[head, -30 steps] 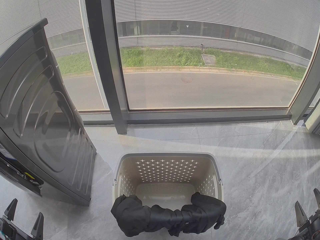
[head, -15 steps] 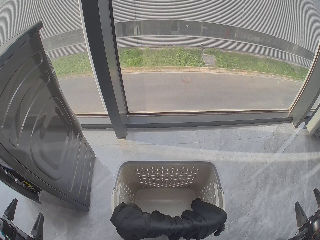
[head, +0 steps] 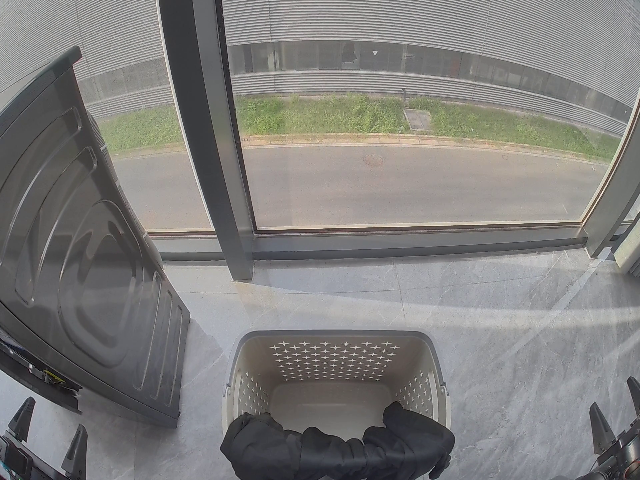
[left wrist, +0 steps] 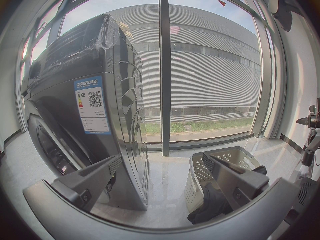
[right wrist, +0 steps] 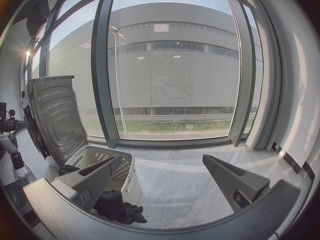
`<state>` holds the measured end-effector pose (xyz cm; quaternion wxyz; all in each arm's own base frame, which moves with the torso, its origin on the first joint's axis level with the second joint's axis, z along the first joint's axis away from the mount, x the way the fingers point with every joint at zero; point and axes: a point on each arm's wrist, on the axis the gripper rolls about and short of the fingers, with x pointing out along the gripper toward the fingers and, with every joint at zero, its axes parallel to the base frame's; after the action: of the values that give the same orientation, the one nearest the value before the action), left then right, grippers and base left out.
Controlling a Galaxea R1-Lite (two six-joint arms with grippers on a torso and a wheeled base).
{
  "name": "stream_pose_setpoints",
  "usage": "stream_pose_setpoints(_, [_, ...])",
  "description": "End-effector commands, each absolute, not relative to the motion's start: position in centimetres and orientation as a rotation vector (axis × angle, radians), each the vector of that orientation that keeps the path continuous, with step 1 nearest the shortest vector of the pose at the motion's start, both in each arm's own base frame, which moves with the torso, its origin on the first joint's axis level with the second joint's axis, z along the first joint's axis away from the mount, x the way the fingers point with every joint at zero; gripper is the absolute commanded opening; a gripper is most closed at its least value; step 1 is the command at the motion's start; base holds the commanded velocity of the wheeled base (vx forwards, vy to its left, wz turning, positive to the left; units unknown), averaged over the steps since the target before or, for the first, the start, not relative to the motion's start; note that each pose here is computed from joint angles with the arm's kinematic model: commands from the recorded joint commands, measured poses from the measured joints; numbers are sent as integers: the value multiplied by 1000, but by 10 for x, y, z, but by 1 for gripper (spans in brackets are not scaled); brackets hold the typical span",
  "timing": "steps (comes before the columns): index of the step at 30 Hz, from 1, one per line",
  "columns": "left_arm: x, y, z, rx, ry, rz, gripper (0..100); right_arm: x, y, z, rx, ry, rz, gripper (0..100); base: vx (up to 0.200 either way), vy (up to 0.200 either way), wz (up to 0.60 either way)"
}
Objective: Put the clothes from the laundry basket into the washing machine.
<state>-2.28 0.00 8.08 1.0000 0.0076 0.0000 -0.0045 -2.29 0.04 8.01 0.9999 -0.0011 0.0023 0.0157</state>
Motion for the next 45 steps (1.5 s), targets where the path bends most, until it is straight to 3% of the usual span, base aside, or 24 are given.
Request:
stream_pose_setpoints(1, [-23, 0, 76, 17, -2, -9, 100, -23, 0, 75, -1, 6, 32, 100, 0, 0, 0])
stream_pose_setpoints(12, [-23, 0, 76, 14, -2, -9, 100, -23, 0, 75, -3, 5, 32, 100, 0, 0, 0])
stream_pose_setpoints(18, [-23, 0, 76, 15, -2, -9, 100, -23, 0, 75, -1, 5, 32, 100, 200, 0, 0])
stream_pose_setpoints(45, [-23, 0, 76, 17, -2, -9, 100, -23, 0, 75, -1, 5, 32, 100, 0, 0, 0])
